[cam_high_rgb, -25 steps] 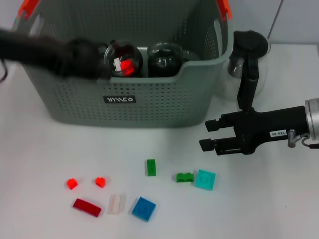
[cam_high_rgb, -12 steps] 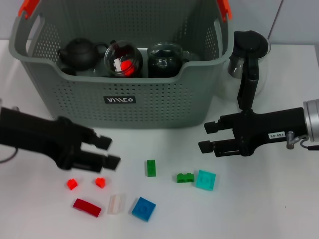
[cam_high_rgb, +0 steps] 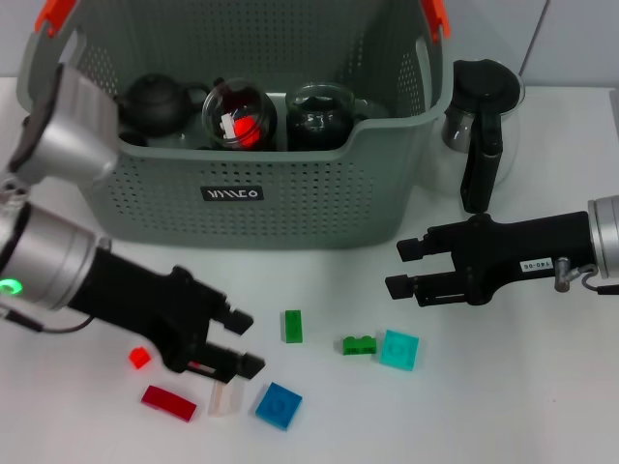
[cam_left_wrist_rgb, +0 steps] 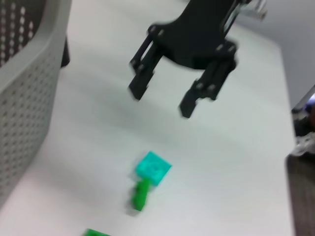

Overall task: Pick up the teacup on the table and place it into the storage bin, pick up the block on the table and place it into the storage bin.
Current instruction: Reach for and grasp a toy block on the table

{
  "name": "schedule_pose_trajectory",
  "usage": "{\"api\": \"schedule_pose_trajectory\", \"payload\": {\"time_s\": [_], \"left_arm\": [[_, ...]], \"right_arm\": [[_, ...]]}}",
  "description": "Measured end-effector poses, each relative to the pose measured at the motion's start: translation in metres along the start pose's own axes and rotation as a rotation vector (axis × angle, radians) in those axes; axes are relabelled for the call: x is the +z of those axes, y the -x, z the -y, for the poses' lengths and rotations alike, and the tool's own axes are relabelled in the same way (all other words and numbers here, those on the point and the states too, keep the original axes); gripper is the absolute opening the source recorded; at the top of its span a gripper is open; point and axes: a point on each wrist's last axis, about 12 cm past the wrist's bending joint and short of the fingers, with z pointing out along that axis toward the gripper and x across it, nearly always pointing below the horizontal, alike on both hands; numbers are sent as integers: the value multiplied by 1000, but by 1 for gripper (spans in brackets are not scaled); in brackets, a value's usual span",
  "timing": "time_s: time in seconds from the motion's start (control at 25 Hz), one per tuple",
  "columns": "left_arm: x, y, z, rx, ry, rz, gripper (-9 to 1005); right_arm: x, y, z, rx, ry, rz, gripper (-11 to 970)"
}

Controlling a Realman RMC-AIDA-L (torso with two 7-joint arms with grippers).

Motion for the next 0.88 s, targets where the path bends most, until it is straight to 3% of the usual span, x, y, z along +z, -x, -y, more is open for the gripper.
{"api": "schedule_pose_trajectory", "payload": {"time_s": [0.2,0.56,0.88], "left_arm": [[12,6,-7,69,39,16,569],[32,0,2,292,-47,-54,573],[50,6,-6,193,-48,-52,578]], "right_arm": [[2,0,0,1,-4,2,641],[3,-2,0,12,-4,3,641],[1,-2,0,21,-6,3,641]]}}
